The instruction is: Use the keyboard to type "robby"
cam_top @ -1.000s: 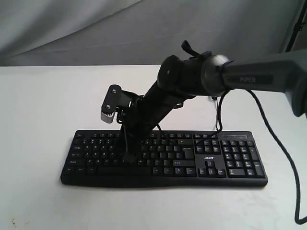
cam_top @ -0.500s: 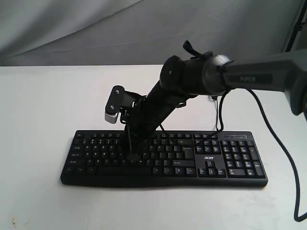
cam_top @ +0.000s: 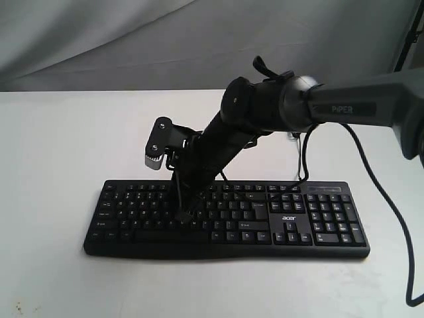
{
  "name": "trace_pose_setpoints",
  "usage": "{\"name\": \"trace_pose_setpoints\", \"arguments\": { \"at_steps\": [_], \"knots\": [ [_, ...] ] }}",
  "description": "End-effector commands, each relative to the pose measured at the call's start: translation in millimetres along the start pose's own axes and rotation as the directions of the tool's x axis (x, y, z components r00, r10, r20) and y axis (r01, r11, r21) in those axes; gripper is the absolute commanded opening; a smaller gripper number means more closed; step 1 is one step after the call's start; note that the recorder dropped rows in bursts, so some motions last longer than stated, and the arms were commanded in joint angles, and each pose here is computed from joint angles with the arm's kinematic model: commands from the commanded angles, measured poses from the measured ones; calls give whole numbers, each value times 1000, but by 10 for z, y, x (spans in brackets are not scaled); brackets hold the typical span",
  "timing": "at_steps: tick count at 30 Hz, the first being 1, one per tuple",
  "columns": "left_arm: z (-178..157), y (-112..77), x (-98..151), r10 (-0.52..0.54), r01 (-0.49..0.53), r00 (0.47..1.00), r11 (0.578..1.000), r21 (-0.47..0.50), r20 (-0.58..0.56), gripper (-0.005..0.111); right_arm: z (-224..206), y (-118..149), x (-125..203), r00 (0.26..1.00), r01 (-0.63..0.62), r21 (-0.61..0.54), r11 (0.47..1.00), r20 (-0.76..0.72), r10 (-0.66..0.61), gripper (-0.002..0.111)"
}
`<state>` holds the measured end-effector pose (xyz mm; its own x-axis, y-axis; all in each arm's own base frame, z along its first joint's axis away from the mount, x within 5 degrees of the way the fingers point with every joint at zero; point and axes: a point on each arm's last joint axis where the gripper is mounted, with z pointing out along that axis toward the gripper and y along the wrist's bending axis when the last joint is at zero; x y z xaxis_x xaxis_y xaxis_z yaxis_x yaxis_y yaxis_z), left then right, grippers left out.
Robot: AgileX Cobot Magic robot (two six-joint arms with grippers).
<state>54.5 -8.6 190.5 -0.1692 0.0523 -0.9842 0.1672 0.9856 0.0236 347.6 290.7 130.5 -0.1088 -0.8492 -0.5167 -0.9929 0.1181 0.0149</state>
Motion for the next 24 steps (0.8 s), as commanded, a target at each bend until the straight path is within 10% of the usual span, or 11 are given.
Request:
{"name": "trace_pose_setpoints", "arguments": {
  "at_steps": [1, 24],
  "knots": [
    [1, -2, 7, 3, -3, 1000, 1000, 4, 5, 0, -25, -28, -8, 1000, 0, 12, 1000, 5, 0, 0],
    [1, -2, 7, 3, -3, 1000, 1000, 4, 5, 0, -134, -4, -82, 1000, 10, 22, 1000, 23, -10, 0]
  ]
}}
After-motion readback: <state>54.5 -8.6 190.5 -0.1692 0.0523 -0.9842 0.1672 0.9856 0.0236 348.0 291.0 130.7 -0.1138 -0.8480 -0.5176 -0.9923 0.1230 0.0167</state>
